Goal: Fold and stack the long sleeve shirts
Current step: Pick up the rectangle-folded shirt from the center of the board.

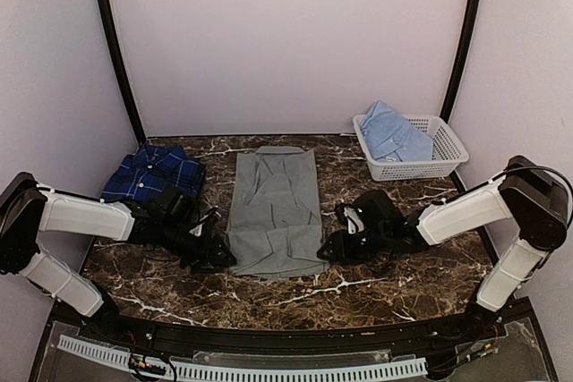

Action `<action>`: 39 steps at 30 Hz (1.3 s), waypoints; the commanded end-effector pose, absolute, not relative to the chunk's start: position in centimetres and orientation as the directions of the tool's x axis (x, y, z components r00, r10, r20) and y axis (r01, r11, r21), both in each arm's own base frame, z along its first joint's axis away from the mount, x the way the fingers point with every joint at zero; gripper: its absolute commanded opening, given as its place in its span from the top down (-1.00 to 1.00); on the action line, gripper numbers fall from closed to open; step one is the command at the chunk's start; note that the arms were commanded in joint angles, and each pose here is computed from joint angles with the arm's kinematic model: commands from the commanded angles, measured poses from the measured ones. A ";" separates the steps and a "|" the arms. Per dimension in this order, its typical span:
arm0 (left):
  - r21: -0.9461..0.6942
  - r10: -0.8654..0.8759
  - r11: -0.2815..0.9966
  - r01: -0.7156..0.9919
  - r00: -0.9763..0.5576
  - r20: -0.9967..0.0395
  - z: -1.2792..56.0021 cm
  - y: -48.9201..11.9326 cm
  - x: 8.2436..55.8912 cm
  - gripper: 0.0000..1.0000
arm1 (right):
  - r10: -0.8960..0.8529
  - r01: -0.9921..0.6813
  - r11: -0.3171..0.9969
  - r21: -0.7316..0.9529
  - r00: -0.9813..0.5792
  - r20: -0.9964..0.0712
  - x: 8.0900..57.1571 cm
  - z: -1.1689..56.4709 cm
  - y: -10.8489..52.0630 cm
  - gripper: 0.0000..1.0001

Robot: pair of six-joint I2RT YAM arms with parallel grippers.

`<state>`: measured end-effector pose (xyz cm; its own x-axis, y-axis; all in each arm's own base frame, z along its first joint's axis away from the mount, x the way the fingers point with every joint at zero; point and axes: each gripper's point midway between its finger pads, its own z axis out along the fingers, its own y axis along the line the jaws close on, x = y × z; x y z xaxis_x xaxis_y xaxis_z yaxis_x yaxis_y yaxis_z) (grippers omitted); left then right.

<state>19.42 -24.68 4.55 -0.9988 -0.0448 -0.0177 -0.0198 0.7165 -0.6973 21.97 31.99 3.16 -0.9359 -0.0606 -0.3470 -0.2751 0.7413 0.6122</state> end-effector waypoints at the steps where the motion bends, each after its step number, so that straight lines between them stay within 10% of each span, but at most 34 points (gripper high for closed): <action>1: -0.706 -0.062 0.708 -0.020 -0.998 -0.034 4.2 -25.1 19.7 -0.07 | -0.073 -0.277 0.749 0.602 -0.937 -0.341 20.9 2.7 32.0 0.09; 14: -0.704 -0.043 0.710 -0.030 -0.999 -0.001 3.3 -26.1 18.8 0.30 | -0.107 -0.296 0.721 0.627 -0.941 -0.321 19.4 2.6 33.5 0.23; 24: -0.743 -0.065 0.669 0.005 -0.996 -0.066 6.6 -27.3 20.6 0.97 | -0.078 -0.329 0.654 0.681 -0.925 -0.372 21.0 6.7 35.6 0.98; 39: -0.778 -0.192 0.627 -0.042 -0.976 -0.102 9.4 -26.7 29.2 1.00 | 0.114 -0.310 0.514 0.800 -0.900 -0.421 31.0 12.0 36.8 1.00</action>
